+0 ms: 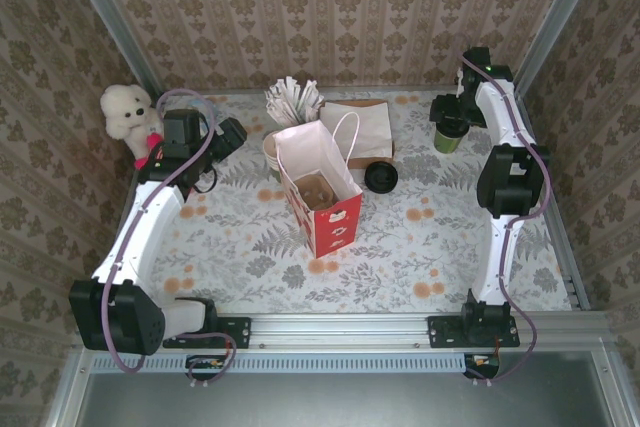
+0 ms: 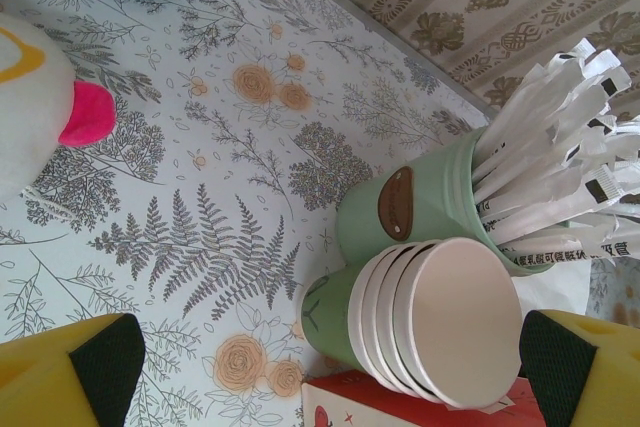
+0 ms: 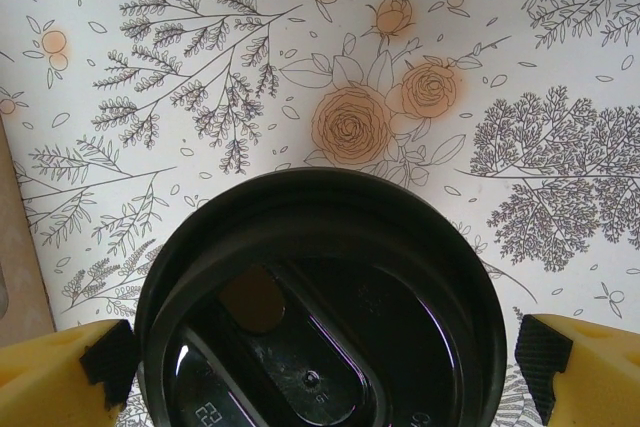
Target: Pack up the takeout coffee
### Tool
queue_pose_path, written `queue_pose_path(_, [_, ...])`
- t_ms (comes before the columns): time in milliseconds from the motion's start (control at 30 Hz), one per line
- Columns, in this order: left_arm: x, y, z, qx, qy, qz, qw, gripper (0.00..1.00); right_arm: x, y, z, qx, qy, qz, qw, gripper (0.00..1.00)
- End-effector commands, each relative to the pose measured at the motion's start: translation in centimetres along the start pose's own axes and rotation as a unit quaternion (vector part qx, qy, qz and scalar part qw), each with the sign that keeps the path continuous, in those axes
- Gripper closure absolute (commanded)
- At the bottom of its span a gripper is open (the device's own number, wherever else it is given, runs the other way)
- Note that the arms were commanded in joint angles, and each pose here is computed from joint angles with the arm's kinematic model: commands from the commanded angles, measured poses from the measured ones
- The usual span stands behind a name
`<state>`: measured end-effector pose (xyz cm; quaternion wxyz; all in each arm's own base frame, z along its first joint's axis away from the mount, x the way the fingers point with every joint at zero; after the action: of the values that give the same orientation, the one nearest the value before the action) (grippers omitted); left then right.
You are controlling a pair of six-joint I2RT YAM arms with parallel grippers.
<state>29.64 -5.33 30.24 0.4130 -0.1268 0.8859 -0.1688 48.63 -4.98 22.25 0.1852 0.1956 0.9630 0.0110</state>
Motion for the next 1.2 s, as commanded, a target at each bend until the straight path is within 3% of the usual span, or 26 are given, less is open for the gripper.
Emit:
queue_pose_path(0, [-0.3,0.1,-0.4,-0.004,-0.001,0.007,1.000,0.00,0.3,0.1,0.6,0.008,0.020,-0.010,1.000,0.00])
queue_pose_path(600, [-0.2,0.0,-0.1,0.004,0.007,0.002,1.000,0.00,0.1,0.3,0.0,-0.013,0.007,-0.004,1.000,0.00])
queue_pose_path(1167, [-0.1,0.0,0.5,0.006,0.019,0.001,1.000,0.00,1.0,0.2,2.3,0.007,0.037,-0.020,0.999,0.00])
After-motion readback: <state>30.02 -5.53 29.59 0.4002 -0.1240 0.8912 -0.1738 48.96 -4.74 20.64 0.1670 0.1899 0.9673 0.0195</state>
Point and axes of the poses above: each hand's point on the last joint's axis, 136 mm out from that joint toward the fingers, its own z axis out along the fingers, its own y axis along the line the jaws close on, x = y × z, the point moved 10 cm from there along -z, back along the fingers, and after that the axes turned 11 degrees about z, right-handed, at the moved point
